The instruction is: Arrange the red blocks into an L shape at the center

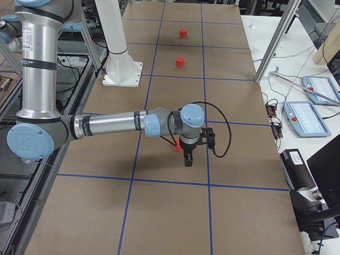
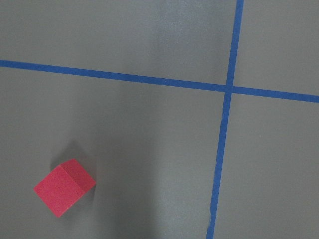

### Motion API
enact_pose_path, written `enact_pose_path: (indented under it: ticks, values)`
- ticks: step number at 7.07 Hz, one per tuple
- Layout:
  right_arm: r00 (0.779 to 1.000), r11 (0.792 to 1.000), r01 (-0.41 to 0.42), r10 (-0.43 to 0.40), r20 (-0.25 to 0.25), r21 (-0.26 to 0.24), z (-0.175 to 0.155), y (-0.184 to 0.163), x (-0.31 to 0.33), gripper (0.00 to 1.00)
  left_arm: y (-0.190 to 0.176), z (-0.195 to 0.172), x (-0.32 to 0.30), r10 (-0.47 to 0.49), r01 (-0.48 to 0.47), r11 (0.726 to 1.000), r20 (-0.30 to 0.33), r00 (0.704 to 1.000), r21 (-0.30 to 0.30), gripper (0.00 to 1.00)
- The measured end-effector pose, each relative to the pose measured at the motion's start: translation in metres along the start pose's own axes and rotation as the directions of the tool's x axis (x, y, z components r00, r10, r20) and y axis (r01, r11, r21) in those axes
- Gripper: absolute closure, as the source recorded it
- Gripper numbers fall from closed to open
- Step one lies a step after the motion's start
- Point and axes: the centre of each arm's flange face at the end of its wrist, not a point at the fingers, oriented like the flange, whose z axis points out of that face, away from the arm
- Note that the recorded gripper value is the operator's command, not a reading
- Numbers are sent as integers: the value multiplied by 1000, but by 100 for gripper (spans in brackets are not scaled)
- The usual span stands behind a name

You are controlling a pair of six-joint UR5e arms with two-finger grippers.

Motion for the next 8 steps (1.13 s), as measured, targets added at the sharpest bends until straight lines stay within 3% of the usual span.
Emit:
enact_pose_path:
  ticks: [8]
  values:
    - [1000, 1000, -8, 8, -1, -11, 5, 1, 5, 0, 14, -7, 3, 15, -15, 1000, -1, 1000, 15, 0]
